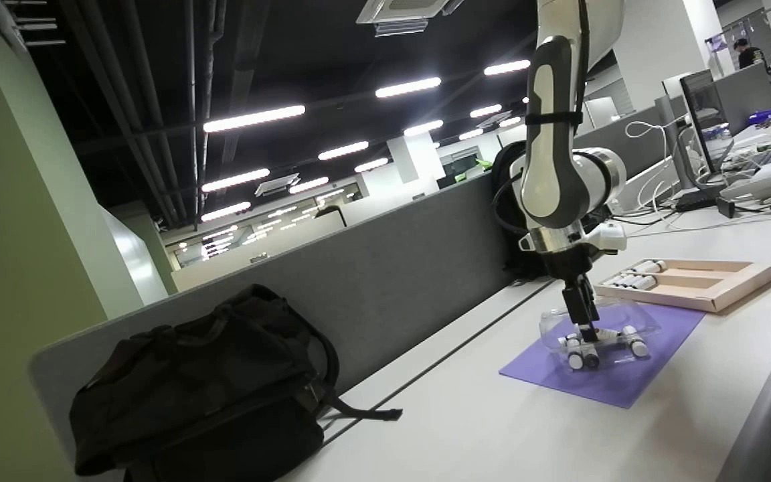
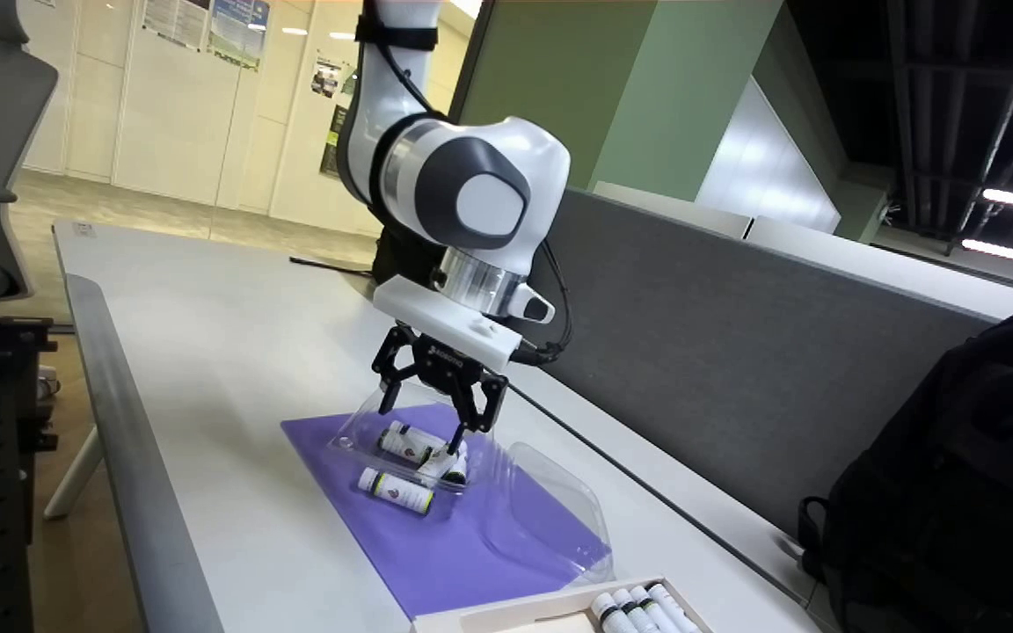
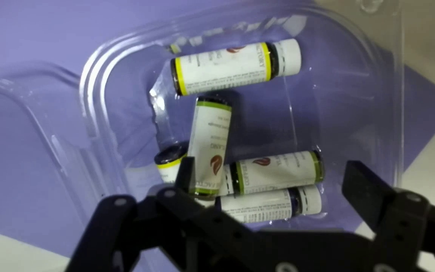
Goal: Pick up a bottle from the clear container and put it on the left compartment of the tray
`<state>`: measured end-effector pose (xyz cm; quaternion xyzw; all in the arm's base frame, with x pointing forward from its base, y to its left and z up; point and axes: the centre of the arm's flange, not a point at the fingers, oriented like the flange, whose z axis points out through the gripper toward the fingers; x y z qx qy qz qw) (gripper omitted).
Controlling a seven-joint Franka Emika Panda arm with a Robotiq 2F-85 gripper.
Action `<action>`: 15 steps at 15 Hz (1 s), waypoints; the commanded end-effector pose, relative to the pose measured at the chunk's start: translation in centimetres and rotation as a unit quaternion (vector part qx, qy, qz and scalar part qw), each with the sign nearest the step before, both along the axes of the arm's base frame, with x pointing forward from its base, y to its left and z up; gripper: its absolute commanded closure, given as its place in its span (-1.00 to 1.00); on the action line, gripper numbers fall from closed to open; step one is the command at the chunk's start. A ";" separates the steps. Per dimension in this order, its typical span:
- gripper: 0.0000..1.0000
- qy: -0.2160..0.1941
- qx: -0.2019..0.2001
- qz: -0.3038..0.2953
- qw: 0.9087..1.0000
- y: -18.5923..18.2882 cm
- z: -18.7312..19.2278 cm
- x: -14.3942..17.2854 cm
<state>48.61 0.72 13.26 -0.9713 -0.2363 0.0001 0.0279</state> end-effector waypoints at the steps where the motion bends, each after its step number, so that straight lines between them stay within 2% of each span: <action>1: -1.00 -0.003 -0.006 -0.005 1.000 -0.9 -0.3 0.4; 7: -1.00 -0.017 -0.003 -0.005 1.000 -1.9 -1.2 0.4; 8: -0.50 -0.021 -0.001 -0.008 1.000 -2.0 -1.4 0.4; 9: -0.48 -0.022 0.001 -0.008 1.000 -2.1 -1.6 0.4; 15: 0.38 -0.022 0.001 -0.023 0.999 -2.2 -1.9 0.5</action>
